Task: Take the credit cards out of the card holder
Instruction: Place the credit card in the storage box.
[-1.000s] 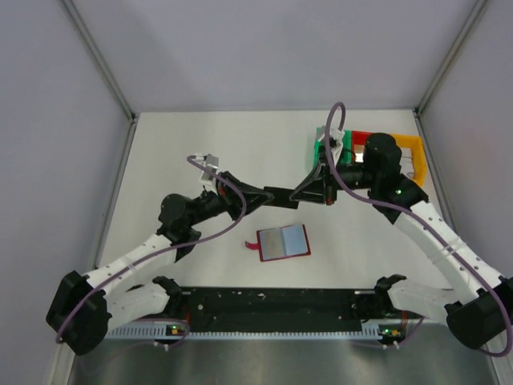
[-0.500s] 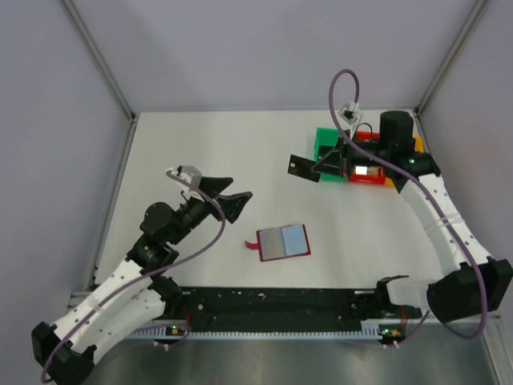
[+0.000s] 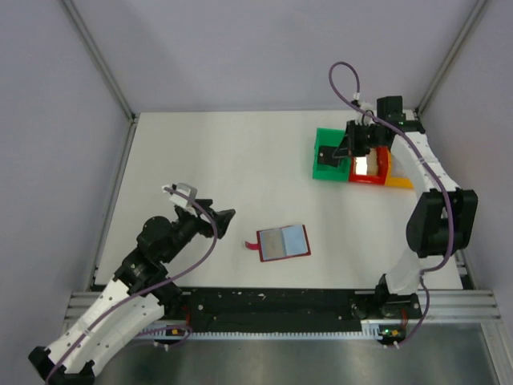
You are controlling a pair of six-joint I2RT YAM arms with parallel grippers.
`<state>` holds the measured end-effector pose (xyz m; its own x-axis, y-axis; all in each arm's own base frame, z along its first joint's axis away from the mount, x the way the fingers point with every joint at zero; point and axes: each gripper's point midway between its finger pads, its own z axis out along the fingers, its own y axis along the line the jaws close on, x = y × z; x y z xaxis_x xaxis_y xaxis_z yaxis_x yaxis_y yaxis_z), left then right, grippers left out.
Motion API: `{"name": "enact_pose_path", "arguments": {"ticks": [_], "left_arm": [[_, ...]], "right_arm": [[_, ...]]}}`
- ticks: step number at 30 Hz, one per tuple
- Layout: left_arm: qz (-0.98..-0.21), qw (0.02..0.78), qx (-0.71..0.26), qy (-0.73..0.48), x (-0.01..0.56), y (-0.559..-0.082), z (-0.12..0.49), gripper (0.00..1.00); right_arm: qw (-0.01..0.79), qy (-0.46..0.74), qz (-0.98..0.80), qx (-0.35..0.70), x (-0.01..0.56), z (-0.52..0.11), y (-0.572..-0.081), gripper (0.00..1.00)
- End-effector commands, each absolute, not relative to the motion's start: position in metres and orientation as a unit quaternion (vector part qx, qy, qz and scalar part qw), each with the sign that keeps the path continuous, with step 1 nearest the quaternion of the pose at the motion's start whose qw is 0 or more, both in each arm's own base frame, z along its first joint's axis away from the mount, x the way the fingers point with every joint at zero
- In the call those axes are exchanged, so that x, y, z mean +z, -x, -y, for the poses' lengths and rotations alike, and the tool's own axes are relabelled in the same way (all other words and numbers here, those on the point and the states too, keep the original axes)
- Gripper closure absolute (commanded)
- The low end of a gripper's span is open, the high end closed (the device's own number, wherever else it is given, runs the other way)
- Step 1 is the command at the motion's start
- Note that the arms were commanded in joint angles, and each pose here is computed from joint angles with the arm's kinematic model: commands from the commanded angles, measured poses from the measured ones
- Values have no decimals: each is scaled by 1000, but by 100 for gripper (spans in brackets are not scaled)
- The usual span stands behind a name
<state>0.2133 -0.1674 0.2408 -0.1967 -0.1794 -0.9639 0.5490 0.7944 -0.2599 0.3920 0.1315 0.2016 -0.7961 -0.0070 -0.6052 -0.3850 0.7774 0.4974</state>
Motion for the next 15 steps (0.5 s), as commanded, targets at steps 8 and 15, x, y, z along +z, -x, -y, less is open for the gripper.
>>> {"name": "enact_pose_path", "arguments": {"ticks": [8, 15], "left_arm": [[-753, 578, -295, -111, 219, -204, 163, 17], [-762, 566, -296, -109, 215, -201, 163, 17]], "right_arm": [[295, 97, -922, 231, 166, -87, -457, 100], [263, 117, -919, 270, 142, -99, -471, 100]]}}
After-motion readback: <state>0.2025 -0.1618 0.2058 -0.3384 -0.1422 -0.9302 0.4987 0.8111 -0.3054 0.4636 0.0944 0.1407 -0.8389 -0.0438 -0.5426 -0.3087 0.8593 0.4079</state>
